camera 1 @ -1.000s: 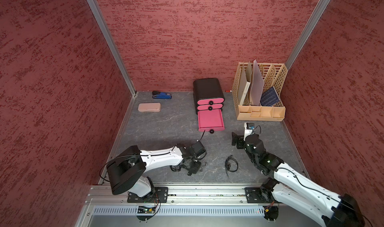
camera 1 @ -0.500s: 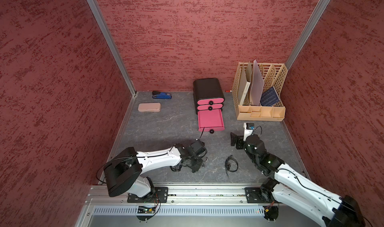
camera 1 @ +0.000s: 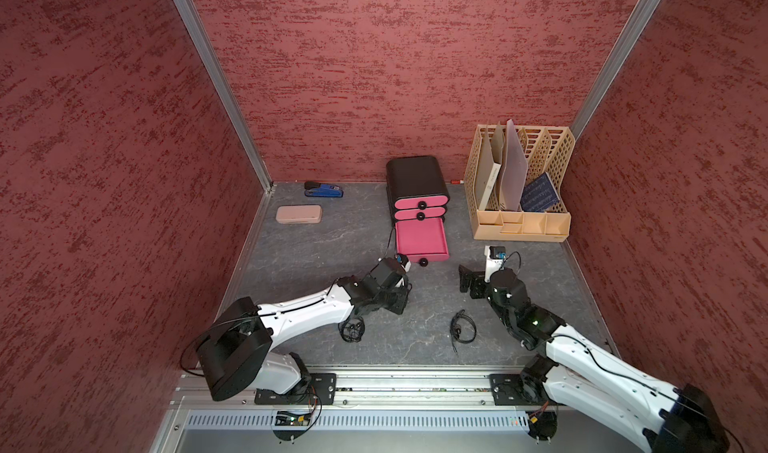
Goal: Place the wired earphones into the drawer by color
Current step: Pick up the wired earphones from the center of the board, then place the wired earphones in the drawer.
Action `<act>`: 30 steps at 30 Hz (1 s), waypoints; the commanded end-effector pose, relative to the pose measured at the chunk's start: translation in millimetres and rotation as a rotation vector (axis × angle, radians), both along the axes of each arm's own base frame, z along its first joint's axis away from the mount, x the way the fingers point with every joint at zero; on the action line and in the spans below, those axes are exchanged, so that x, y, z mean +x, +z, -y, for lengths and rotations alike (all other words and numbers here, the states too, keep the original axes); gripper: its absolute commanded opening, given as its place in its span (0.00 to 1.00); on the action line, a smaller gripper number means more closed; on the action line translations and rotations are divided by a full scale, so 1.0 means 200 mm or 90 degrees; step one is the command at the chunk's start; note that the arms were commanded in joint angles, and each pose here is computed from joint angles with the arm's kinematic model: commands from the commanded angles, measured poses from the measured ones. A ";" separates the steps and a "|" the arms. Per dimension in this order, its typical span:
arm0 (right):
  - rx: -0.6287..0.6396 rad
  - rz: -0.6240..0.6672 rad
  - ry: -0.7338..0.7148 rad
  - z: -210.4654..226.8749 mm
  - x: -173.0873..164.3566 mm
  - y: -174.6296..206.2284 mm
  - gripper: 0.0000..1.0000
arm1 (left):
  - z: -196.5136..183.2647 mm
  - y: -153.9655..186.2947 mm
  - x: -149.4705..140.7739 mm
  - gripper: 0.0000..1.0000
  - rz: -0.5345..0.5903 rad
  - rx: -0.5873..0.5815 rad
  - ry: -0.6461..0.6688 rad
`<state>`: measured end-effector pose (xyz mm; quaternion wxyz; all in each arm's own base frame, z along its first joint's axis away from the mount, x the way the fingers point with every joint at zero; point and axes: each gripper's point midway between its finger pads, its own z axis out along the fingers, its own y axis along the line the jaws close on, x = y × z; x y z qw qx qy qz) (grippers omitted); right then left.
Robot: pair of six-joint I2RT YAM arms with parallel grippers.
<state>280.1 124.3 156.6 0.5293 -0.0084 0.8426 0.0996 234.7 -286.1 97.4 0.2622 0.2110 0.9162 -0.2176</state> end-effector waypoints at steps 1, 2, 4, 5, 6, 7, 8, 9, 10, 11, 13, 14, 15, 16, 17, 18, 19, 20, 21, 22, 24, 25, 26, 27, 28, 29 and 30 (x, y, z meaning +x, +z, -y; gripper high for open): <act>-0.011 0.014 -0.013 0.02 0.02 0.00 0.98 | 0.12 0.21 0.14 0.08 0.079 -0.068 -0.023; -0.012 0.013 -0.011 0.02 0.02 0.00 0.99 | 0.12 0.23 0.17 0.07 0.091 -0.076 -0.020; -0.007 0.010 -0.005 0.00 0.02 0.00 0.98 | 0.13 0.27 0.24 0.08 0.105 -0.091 -0.013; -0.002 0.010 -0.002 0.00 0.02 0.01 0.99 | 0.13 0.28 0.28 0.07 0.107 -0.100 -0.010; 0.002 0.009 0.001 -0.01 0.02 0.01 0.98 | 0.12 0.29 0.32 0.07 0.109 -0.110 -0.003; 0.005 0.008 0.004 -0.01 0.02 0.01 0.99 | 0.12 0.30 0.36 0.07 0.113 -0.118 0.002; 0.006 0.007 0.006 -0.02 0.02 0.00 0.98 | 0.12 0.31 0.39 0.07 0.116 -0.128 0.006; 0.007 0.006 0.007 -0.02 0.02 0.00 0.99 | 0.12 0.32 0.44 0.07 0.119 -0.138 0.011; 0.005 0.005 0.007 -0.02 0.02 -0.01 0.99 | 0.12 0.32 0.48 0.07 0.122 -0.145 0.016; 0.004 0.003 0.007 -0.02 0.02 -0.01 0.98 | 0.12 0.33 0.51 0.07 0.125 -0.152 0.018; 0.003 0.000 0.008 -0.03 0.02 -0.02 0.99 | 0.12 0.33 0.57 0.07 0.128 -0.166 0.022; 0.002 -0.001 0.009 -0.03 0.02 -0.02 0.98 | 0.12 0.32 0.61 0.07 0.130 -0.171 0.027; 0.001 -0.002 0.009 -0.03 0.03 -0.02 0.99 | 0.13 0.31 0.64 0.07 0.131 -0.176 0.031; 0.001 -0.002 0.009 -0.03 0.03 -0.02 0.98 | 0.13 0.30 0.67 0.07 0.129 -0.182 0.033; 0.000 -0.003 0.009 -0.03 0.03 -0.03 0.98 | 0.13 0.29 0.69 0.07 0.126 -0.187 0.035; -0.001 -0.004 0.009 -0.03 0.03 -0.03 0.99 | 0.14 0.28 0.72 0.07 0.125 -0.190 0.038; -0.003 -0.004 0.008 -0.03 0.03 -0.03 0.98 | 0.14 0.27 0.74 0.07 0.124 -0.192 0.041; -0.003 -0.004 0.007 -0.03 0.03 -0.03 0.99 | 0.15 0.26 0.76 0.07 0.123 -0.194 0.042; -0.005 -0.005 0.006 -0.03 0.03 -0.04 0.99 | 0.15 0.25 0.78 0.07 0.121 -0.195 0.046; -0.005 -0.006 0.006 -0.03 0.03 -0.04 0.98 | 0.16 0.23 0.80 0.07 0.120 -0.197 0.050; -0.004 -0.007 0.009 -0.03 0.03 -0.04 0.99 | 0.16 0.20 0.84 0.07 0.119 -0.201 0.058; -0.003 -0.007 0.009 -0.03 0.03 -0.04 0.98 | 0.17 0.19 0.85 0.07 0.117 -0.201 0.062; -0.003 -0.006 0.009 -0.03 0.03 -0.04 0.98 | 0.17 0.17 0.87 0.07 0.115 -0.199 0.067; -0.003 -0.007 0.008 -0.03 0.03 -0.04 0.98 | 0.17 0.15 0.88 0.07 0.115 -0.197 0.071; -0.004 -0.007 0.009 -0.03 0.03 -0.04 0.98 | 0.16 0.13 0.89 0.07 0.112 -0.195 0.076; -0.004 -0.008 0.009 -0.03 0.03 -0.04 0.98 | 0.16 0.12 0.90 0.07 0.113 -0.195 0.080; -0.004 -0.008 0.010 -0.04 0.03 -0.04 0.98 | 0.16 0.11 0.91 0.07 0.114 -0.194 0.084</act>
